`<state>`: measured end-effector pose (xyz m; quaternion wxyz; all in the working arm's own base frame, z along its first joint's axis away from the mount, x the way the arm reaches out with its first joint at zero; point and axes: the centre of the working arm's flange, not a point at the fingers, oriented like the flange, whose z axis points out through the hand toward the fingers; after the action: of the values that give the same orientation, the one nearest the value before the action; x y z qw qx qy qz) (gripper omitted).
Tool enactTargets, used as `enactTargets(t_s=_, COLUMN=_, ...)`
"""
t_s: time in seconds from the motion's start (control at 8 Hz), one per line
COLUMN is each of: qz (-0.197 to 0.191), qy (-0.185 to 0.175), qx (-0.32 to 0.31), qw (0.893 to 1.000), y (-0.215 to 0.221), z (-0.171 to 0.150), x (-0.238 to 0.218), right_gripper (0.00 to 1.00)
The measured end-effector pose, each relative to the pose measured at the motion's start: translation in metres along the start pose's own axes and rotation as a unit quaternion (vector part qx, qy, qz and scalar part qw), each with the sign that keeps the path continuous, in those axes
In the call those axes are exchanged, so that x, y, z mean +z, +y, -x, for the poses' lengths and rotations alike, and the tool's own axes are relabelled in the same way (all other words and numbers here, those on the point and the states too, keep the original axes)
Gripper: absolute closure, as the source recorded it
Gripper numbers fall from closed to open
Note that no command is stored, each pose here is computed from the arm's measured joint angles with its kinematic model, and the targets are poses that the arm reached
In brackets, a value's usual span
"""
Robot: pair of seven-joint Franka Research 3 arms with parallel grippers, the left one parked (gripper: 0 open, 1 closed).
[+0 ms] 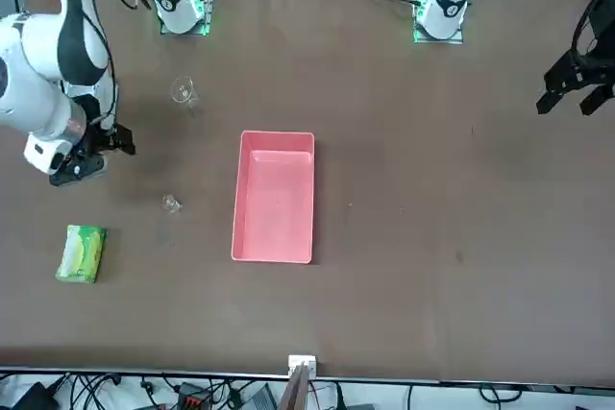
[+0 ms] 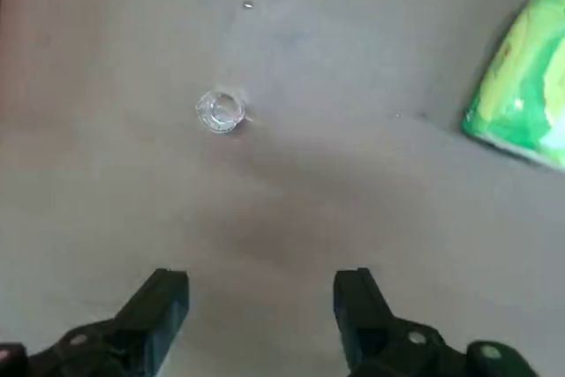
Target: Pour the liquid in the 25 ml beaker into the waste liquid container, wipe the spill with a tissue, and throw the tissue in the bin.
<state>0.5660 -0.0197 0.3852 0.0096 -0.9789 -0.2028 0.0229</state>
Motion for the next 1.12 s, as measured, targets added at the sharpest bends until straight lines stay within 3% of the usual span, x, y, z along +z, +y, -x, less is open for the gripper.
enactTargets(t_s=0.25, qz=-0.025, qy=0.030, qx=-0.090, qw=0.995, y=0.008, z=0.005, x=0.009, right_gripper=0.00)
enactTargets(t_s=0.75, qz=-0.067, qy=0.086, qx=-0.225, qw=0.968, y=0.038, z=0.017, x=0.021, right_gripper=0.00)
enactTargets(t_s=1.12, qz=-0.110, qy=0.151, qx=-0.298, qw=0.936, y=0.061, z=0.029, x=0.047, right_gripper=0.00)
